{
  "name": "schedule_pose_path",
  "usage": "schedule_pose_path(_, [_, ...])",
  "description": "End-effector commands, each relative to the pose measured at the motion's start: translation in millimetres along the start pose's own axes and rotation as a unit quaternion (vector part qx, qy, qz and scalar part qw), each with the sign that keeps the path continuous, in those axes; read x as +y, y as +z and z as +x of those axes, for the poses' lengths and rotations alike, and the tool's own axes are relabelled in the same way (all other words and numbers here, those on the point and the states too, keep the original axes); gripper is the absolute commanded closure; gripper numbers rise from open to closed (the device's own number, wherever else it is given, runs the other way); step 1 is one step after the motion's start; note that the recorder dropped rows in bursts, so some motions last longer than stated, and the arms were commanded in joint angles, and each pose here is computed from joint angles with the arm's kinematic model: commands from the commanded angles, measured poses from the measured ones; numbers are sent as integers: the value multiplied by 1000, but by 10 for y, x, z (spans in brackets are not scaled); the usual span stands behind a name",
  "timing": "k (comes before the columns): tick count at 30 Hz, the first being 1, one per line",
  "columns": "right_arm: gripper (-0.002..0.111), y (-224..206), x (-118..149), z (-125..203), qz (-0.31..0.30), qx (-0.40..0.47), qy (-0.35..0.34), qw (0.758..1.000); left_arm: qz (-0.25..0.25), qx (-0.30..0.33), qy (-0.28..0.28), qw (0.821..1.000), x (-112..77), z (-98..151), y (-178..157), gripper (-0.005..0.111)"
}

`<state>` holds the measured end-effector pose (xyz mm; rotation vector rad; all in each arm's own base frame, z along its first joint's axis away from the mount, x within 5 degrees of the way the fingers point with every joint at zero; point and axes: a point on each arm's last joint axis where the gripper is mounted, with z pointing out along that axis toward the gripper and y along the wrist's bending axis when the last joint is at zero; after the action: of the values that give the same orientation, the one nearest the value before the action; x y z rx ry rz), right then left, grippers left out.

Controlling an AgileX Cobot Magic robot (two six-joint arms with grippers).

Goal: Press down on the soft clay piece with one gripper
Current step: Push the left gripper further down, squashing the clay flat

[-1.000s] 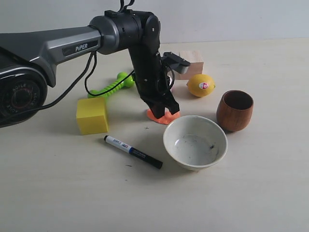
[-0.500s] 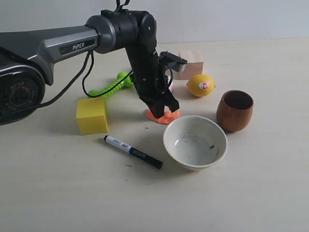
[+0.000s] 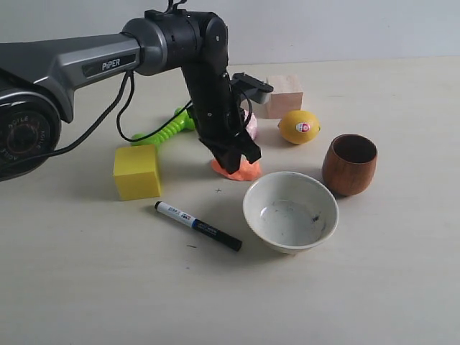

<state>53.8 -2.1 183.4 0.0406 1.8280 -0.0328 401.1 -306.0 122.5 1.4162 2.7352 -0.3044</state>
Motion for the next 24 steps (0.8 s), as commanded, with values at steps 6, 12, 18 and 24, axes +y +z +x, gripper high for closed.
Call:
schedule_pose_path(6, [108,0,-4,5,3,-5,-2,1000,-28,-1,-1,1000,89,29,-112,84])
schedule_pose_path(12, [108,0,-4,5,3,-5,-2,1000,-25,-2,-2,1000,84,26,-112,80])
schedule_pose_path(18, [108,0,-4,5,3,-5,-2,1000,-7,-10,-9,1000,51,13,-111,74])
schedule_pose_path(24, [108,0,-4,5,3,-5,-2,1000,4,-15,-16,1000,31,4,-111,76])
